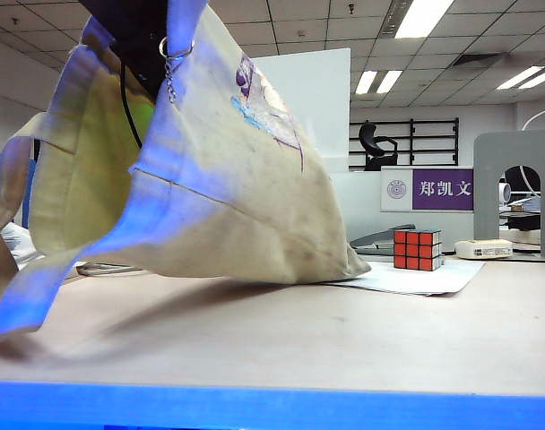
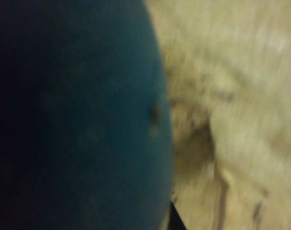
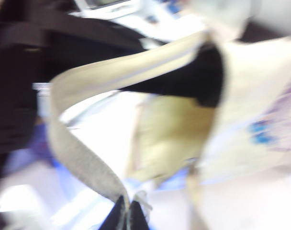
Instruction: Take the glasses case out of the canvas bag and put it on the table.
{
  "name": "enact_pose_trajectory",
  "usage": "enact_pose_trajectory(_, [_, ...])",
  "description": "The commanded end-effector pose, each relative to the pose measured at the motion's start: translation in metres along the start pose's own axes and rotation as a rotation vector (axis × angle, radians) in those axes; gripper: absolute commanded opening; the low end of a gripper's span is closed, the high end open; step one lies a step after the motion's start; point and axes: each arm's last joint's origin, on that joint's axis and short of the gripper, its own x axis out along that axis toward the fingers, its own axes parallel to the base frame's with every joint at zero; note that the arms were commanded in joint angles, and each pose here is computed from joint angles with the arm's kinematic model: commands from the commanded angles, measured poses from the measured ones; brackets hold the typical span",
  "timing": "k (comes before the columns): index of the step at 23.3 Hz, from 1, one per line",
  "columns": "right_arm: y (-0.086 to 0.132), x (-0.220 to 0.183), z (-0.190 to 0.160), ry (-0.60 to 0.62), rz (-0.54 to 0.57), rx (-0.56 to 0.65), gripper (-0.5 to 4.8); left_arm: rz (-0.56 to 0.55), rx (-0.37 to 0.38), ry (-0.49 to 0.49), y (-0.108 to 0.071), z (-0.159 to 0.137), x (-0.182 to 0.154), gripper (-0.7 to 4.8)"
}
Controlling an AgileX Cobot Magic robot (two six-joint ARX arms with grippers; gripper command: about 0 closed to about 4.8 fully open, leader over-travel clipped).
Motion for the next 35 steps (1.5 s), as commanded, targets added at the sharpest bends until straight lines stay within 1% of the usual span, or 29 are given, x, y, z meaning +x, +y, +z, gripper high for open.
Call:
enact_pose_trajectory(1, [-0.004, -0.004, 0.002, -0.017, -0.04, -0.159, -0.02, -0.006, 0.001, 0.019, -0.002, 0.0, -0.004, 0.25])
enact_pose_trajectory(2, [-0.005, -0.003, 0.002, -0.019, -0.061, -0.234, -0.02, -0.001, -0.004, 0.068, -0.001, -0.004, -0.004, 0.25])
enact_pose_trajectory(4, [-0.007, -0.003, 0.003, -0.051, -0.18, -0.246, -0.02, -0.036, -0.006, 0.099, -0.002, -0.007, -0.005, 0.25])
enact_pose_trajectory(6, [-0.011, -0.004, 0.004, -0.076, -0.283, -0.251, -0.02, -0.107, -0.008, 0.099, -0.006, -0.003, -0.012, 0.25])
enact_pose_trajectory(7, [-0.017, -0.004, 0.004, -0.07, -0.327, -0.258, -0.02, -0.129, 0.001, 0.086, -0.009, 0.001, -0.018, 0.25])
enact_pose_trajectory(9, [-0.033, 0.0, 0.005, -0.036, -0.397, -0.258, -0.02, -0.135, 0.027, 0.058, -0.013, 0.008, -0.034, 0.25])
enact_pose_trajectory(11, [-0.062, 0.002, 0.013, -0.033, -0.489, -0.19, -0.02, -0.135, 0.04, 0.073, -0.017, 0.011, -0.052, 0.25])
enact_pose_trajectory(12, [-0.089, 0.003, 0.022, -0.042, -0.533, -0.121, -0.02, -0.177, 0.039, 0.119, -0.02, 0.009, -0.061, 0.25])
enact_pose_trajectory(14, [-0.128, 0.003, 0.036, -0.086, -0.47, -0.01, -0.02, -0.304, 0.005, 0.221, -0.023, 0.0, -0.065, 0.25])
enact_pose_trajectory(15, [-0.146, 0.006, 0.041, -0.108, -0.468, 0.024, -0.02, -0.347, 0.009, 0.278, -0.03, -0.007, -0.065, 0.25])
enact_pose_trajectory(16, [-0.163, 0.007, 0.044, -0.116, -0.48, 0.044, -0.02, -0.37, 0.041, 0.335, -0.04, -0.014, -0.065, 0.25])
enact_pose_trajectory(17, [-0.181, 0.011, 0.046, -0.112, -0.465, 0.059, -0.02, -0.411, 0.072, 0.4, -0.054, -0.022, -0.066, 0.25])
enact_pose_trajectory(18, [-0.195, 0.018, 0.047, -0.106, -0.442, 0.088, -0.02, -0.463, 0.114, 0.464, -0.071, -0.032, -0.067, 0.25])
enact_pose_trajectory(19, [-0.205, 0.027, 0.047, -0.098, -0.432, 0.107, -0.02, -0.499, 0.18, 0.512, -0.093, -0.041, -0.068, 0.25])
enact_pose_trajectory(20, [-0.218, 0.035, 0.047, -0.083, -0.452, 0.123, -0.02, -0.534, 0.25, 0.554, -0.119, -0.052, -0.069, 0.25])
enact_pose_trajectory(21, [-0.229, 0.048, 0.045, -0.053, -0.479, 0.104, -0.02, -0.572, 0.372, 0.605, -0.155, -0.07, -0.073, 0.25])
enact_pose_trajectory(22, [-0.234, 0.055, 0.045, -0.042, -0.502, 0.084, -0.02, -0.547, 0.445, 0.637, -0.176, -0.082, -0.076, 0.25])
enact_pose_trajectory(23, [-0.246, 0.057, 0.046, -0.052, -0.551, 0.08, -0.02, -0.533, 0.509, 0.665, -0.193, -0.093, -0.08, 0.25])
enact_pose_trajectory(24, [-0.26, 0.052, 0.046, -0.066, -0.606, 0.098, -0.02, -0.513, 0.56, 0.685, -0.202, -0.1, -0.082, 0.25])
enact_pose_trajectory(25, [-0.278, 0.044, 0.044, -0.054, -0.665, 0.127, -0.02, -0.489, 0.577, 0.705, -0.204, -0.105, -0.083, 0.25])
enact_pose_trajectory(27, [-0.316, 0.024, 0.031, 0.022, -0.773, 0.186, -0.02, -0.434, 0.573, 0.721, -0.195, -0.103, -0.084, 0.25])
enact_pose_trajectory(28, [-0.339, 0.01, 0.017, 0.068, -0.782, 0.291, -0.02, -0.401, 0.543, 0.697, -0.179, -0.091, -0.087, 0.25])
enact_pose_trajectory(29, [-0.352, 0.002, 0.01, 0.072, -0.793, 0.37, -0.02, -0.385, 0.517, 0.667, -0.168, -0.082, -0.09, 0.25])
enact_pose_trajectory(30, [-0.362, -0.005, 0.003, 0.058, -0.777, 0.44, -0.02, -0.368, 0.486, 0.62, -0.154, -0.07, -0.094, 0.25])
enact_pose_trajectory(31, [-0.363, -0.007, -0.005, 0.07, -0.711, 0.492, -0.02, -0.315, 0.393, 0.45, -0.117, -0.038, -0.108, 0.25])
enact_pose_trajectory(32, [-0.353, 0.001, -0.011, 0.107, -0.673, 0.465, -0.02, -0.276, 0.306, 0.316, -0.096, -0.015, -0.121, 0.25])
enact_pose_trajectory(33, [-0.341, 0.014, -0.018, 0.169, -0.621, 0.436, -0.02, -0.261, 0.227, 0.167, -0.076, 0.008, -0.139, 0.25])
enact_pose_trajectory(34, [-0.323, 0.033, -0.029, 0.282, -0.541, 0.408, -0.02, -0.262, 0.162, 0.018, -0.058, 0.03, -0.159, 0.25])
enact_pose_trajectory(35, [-0.303, 0.053, -0.04, 0.379, -0.462, 0.374, -0.02, -0.264, 0.14, -0.126, -0.044, 0.049, -0.177, 0.25])
